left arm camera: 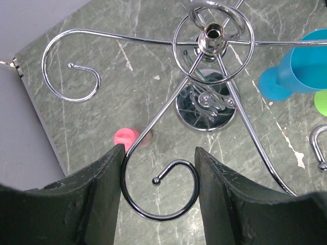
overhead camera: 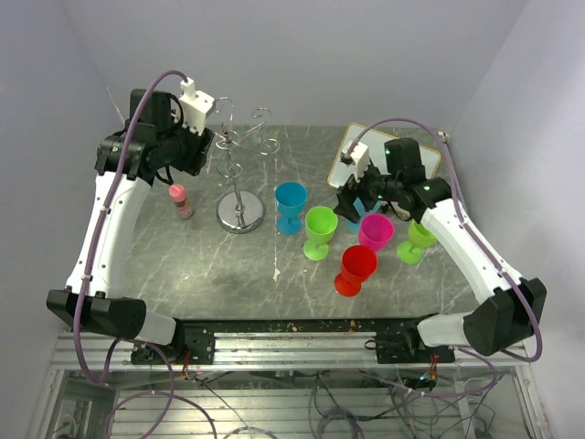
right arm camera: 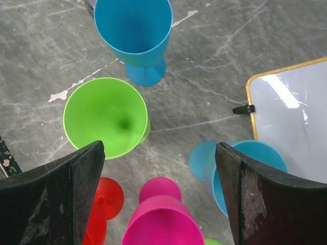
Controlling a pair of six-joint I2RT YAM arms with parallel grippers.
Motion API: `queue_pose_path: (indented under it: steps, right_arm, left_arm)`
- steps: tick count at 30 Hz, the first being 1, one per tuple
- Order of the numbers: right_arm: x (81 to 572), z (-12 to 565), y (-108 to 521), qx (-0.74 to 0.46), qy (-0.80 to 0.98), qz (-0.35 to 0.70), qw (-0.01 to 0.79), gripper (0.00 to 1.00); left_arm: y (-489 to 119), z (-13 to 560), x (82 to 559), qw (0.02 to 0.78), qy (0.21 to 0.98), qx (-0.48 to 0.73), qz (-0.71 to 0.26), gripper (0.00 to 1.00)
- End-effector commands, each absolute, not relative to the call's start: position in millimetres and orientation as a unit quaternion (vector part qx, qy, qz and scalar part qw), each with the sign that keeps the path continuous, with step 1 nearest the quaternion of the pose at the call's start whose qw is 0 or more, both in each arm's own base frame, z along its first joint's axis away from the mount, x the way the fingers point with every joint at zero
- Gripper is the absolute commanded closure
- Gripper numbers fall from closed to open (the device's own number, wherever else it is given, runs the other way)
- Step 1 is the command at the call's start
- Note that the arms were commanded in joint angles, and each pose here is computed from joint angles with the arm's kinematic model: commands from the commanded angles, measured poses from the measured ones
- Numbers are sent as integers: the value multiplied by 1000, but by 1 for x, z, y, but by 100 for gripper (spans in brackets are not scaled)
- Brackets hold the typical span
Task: Place the wine glass upside down on the wine glass rack
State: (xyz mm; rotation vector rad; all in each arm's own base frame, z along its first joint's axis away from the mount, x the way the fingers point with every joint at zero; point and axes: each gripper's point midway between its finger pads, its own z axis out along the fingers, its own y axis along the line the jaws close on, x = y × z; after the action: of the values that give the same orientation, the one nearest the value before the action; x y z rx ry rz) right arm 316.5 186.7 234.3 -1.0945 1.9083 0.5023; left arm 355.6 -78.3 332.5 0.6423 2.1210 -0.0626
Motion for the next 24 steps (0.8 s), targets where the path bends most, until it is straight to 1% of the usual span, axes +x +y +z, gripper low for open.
queue_pose_path:
  steps: [1, 3, 7, 11, 17, 21, 24]
  right_arm:
    - [328, 237, 204, -452, 758, 187, 431, 13]
    - [326, 229, 213, -463, 760, 188, 415, 16]
    - [324, 215, 223, -474, 767, 175, 395, 22]
    - [324, 205, 231, -481, 769, 162, 389, 28]
    - [324, 190, 231, -486, 777, 154, 370, 36]
    - [322, 180, 229, -489, 783, 149, 354, 44]
    - [325, 173, 226, -485, 789, 140, 350, 48]
  left_arm:
    - [-88, 357, 355, 480, 837, 258, -43, 55]
    - [-91, 354, 356, 479, 836, 265, -48, 51]
    - [-93, 353, 357, 478, 834, 272, -51, 41]
    - [-96, 353, 356, 479, 831, 276, -60, 31]
    - [-98, 354, 354, 480, 829, 280, -66, 18]
    - [-99, 357, 350, 484, 826, 279, -69, 8]
    - [-98, 359, 346, 486, 825, 281, -70, 4]
